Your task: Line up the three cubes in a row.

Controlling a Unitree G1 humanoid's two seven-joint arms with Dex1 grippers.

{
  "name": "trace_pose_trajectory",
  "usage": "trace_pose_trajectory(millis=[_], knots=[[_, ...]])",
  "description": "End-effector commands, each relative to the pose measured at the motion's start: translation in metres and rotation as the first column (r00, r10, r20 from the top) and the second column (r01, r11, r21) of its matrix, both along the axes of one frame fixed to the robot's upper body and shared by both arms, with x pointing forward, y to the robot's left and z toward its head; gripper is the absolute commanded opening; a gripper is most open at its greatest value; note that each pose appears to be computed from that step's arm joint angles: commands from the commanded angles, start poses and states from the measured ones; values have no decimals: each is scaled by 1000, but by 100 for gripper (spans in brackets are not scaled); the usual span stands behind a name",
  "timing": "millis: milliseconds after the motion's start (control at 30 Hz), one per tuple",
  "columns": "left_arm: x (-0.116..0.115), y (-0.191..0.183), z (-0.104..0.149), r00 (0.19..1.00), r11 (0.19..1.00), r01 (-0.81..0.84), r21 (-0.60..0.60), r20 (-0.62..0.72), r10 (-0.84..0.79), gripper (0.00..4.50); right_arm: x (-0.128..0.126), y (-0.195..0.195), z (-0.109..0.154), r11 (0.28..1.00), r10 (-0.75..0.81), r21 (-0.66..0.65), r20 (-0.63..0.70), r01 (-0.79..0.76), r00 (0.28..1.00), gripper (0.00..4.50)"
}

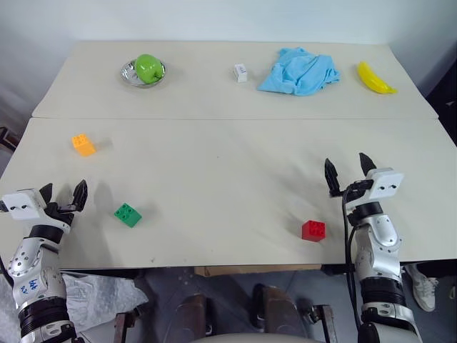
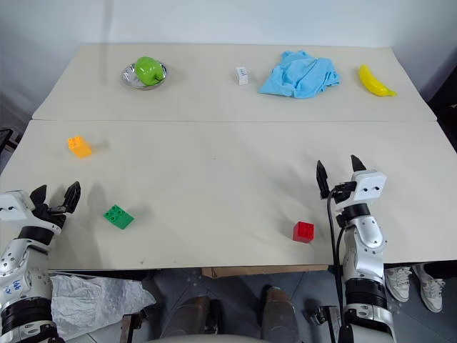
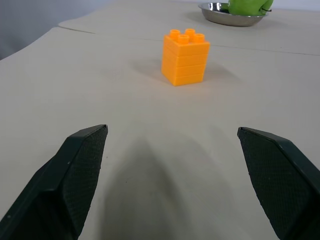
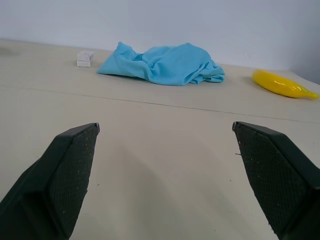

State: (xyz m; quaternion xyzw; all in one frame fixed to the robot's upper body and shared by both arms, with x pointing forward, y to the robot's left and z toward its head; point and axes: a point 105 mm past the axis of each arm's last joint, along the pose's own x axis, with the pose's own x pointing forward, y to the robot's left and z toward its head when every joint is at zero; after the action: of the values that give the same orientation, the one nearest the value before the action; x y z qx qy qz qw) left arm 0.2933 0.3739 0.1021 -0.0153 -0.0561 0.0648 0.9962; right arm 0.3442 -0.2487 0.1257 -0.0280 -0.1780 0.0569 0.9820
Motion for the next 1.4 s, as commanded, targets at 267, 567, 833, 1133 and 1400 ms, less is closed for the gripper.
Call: trace_pose_trajectory(millis=[267,567,833,1133,1400], knots=[[-12,-43,48,931,932,347,107,77,-356,440,-24,3,42,974,218,48,87,-223,972,450],[-8,-105,98,622,591,765,256,-52,-782,440,-82,-18,53,797,477,-243,-308,-553,823,450],[-22,-158,88,313,275,938,212,-175,-933,440,-118,-50,34,624,450,-280,-634,-730,629,450],[-40,-182,63,173,123,975,182,-289,-942,440,-101,-1,30,361,545,-244,-728,-900,416,450],[-47,-189,65,157,98,974,205,-297,-942,440,-96,25,-3,278,501,-120,-829,-953,250,450]])
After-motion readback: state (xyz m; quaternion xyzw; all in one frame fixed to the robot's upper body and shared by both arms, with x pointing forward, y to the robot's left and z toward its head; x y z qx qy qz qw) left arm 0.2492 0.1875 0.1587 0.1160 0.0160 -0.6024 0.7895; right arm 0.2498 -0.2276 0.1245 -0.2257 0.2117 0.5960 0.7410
